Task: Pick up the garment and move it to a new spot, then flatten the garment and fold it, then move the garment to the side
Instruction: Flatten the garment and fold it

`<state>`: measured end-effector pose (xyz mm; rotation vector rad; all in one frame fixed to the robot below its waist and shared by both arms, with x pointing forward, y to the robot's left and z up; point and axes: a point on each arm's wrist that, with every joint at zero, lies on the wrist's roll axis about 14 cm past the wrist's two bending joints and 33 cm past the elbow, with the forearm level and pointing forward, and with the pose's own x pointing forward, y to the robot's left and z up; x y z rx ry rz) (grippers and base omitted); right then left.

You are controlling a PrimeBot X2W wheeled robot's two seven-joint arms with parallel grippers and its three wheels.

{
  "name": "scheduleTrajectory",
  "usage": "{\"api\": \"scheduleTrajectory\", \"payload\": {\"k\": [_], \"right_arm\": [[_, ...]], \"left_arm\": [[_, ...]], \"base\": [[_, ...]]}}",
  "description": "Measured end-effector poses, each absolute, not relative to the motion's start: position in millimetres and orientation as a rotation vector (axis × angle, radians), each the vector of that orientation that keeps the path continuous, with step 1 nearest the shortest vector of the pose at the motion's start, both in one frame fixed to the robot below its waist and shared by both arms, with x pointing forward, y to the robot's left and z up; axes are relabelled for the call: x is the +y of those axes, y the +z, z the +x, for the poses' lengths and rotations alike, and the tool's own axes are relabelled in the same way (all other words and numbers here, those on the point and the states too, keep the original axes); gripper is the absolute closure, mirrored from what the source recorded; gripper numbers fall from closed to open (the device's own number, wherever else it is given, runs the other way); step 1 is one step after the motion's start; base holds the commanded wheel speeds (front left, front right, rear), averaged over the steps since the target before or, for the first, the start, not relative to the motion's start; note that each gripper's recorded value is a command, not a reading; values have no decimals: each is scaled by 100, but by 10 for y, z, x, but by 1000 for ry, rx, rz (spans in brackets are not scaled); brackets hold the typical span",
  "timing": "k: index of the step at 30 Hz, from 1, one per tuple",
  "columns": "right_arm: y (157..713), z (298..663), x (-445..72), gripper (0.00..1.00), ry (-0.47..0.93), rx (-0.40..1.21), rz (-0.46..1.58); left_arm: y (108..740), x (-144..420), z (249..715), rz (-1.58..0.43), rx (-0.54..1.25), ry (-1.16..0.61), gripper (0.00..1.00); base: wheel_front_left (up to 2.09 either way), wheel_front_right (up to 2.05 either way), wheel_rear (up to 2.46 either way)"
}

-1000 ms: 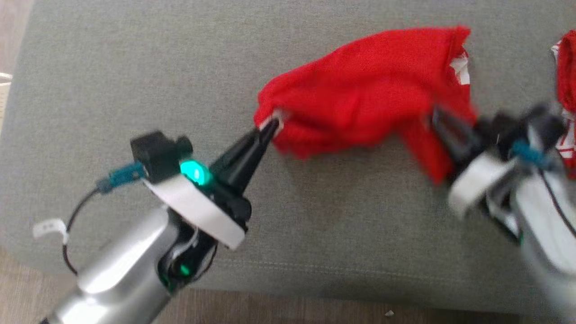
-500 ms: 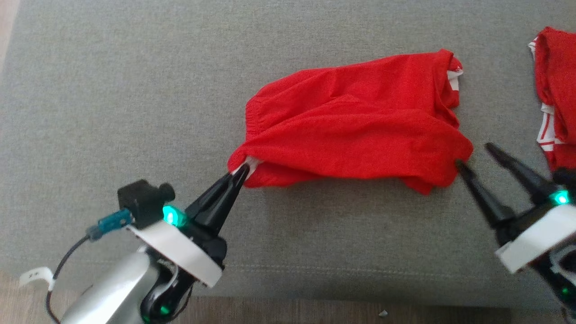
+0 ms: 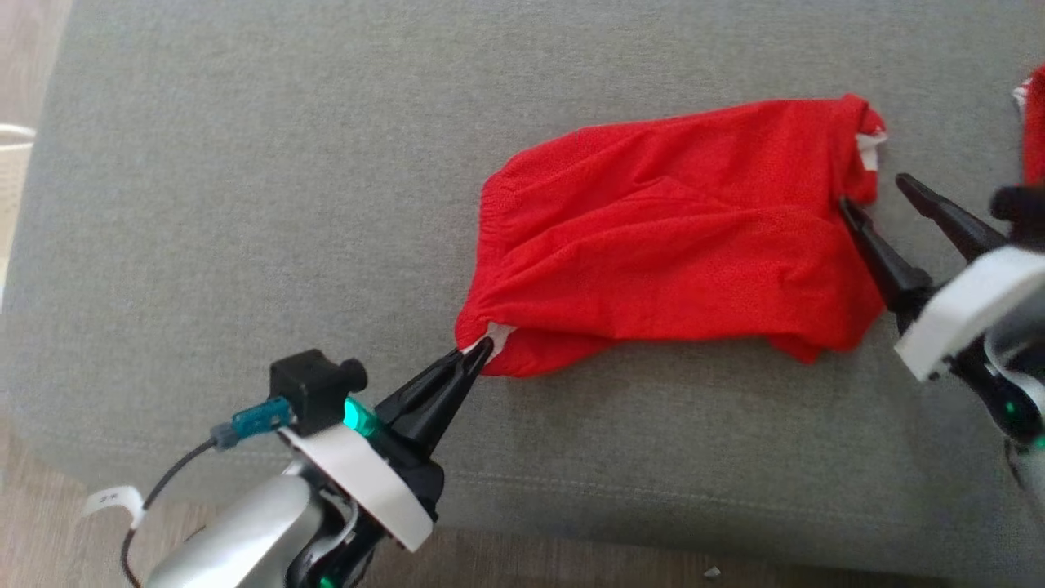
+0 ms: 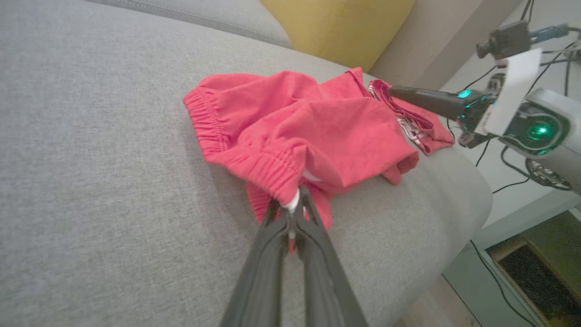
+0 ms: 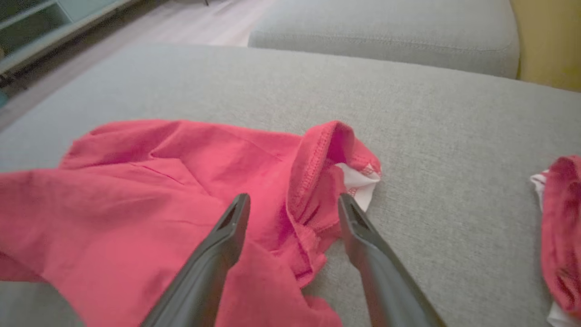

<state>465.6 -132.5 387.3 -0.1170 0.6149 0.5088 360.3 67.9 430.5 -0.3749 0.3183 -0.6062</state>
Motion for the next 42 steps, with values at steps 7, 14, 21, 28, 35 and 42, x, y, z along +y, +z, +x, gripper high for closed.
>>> {"api": "scheduleTrajectory", "payload": {"k": [7,14,21,28,35,42], "right_arm": [[3450,4666,-1279,100,525,787,-194],[3792,5027,-1194,100,496,606,-112],[4935,5480,-1313,100,398,205,159],[6178,5443,-1634,100,381,-74,194],[6389,5292,-1883,100,351,72,-18],[4925,5314,-999,51,486,551,-55]], "left_arm": [[4340,691,3625,-371,307,-601,100],[4540,711,3715,-378,240,-596,100],[5327,793,3953,-363,-30,-593,100],[6172,584,3709,-456,-251,-715,100],[6490,349,3342,-611,-240,-885,100],[5742,411,3761,-607,14,-777,100]], "base": [[0,0,0],[0,0,0],[0,0,0],[0,0,0],[0,0,0],[0,0,0]]}}
